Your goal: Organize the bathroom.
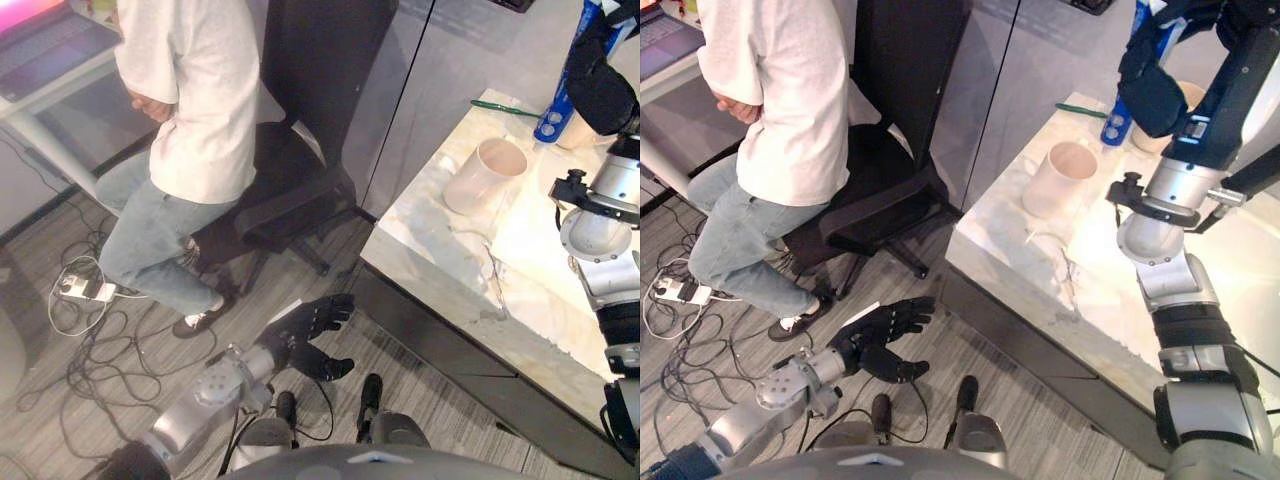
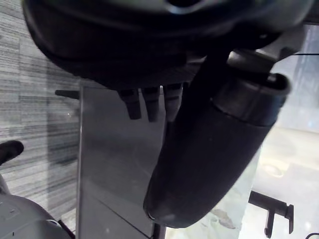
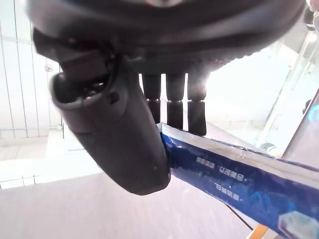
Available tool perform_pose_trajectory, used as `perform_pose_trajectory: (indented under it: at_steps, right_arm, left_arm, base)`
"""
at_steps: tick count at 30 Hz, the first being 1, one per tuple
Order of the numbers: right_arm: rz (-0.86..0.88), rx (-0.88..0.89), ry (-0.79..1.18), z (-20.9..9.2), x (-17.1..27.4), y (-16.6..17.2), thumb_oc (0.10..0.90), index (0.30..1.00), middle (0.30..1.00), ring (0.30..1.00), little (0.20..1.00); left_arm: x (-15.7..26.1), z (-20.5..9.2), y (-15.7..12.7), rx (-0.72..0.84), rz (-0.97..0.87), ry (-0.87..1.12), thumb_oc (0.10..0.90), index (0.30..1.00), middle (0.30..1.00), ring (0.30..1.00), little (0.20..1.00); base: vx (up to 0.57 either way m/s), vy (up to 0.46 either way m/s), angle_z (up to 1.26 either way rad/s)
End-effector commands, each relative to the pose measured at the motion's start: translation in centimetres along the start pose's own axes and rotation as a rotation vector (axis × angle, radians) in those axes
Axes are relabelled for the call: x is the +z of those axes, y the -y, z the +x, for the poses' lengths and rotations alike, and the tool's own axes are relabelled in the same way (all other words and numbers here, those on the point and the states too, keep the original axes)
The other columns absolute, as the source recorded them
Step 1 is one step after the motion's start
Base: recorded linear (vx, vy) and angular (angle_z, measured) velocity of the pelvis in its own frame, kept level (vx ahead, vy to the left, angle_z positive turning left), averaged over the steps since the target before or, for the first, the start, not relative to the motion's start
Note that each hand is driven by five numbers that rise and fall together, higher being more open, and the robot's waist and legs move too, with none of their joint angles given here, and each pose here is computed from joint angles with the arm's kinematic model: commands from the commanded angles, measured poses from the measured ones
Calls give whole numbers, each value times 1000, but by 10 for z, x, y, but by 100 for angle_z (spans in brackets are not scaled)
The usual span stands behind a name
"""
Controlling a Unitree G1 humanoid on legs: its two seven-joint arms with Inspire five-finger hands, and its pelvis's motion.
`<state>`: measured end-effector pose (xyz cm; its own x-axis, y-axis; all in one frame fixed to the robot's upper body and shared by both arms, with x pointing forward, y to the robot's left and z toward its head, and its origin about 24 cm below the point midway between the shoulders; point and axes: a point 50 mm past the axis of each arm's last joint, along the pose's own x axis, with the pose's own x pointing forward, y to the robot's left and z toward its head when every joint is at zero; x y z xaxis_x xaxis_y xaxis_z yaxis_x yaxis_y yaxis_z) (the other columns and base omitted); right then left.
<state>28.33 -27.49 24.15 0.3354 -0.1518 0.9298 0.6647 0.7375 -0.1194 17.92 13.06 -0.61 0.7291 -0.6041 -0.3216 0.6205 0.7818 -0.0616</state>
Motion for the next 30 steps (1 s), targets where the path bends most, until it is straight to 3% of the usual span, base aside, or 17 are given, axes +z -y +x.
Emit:
perform_pose_trajectory:
  at_steps: [1, 30]
  right_arm:
    - [57, -122, 186, 52, 24, 21, 400, 300, 300, 300, 300]
    - [110, -107, 48, 4, 15, 12, 400, 300, 300, 300, 300]
  left_arm:
    - [35, 7, 18, -100, 37, 223, 800, 900, 900, 900, 900]
    - [22, -2, 19, -4, -12, 176, 800, 900, 900, 900, 900]
  base:
    - [59, -48, 3]
    - [56, -53, 0]
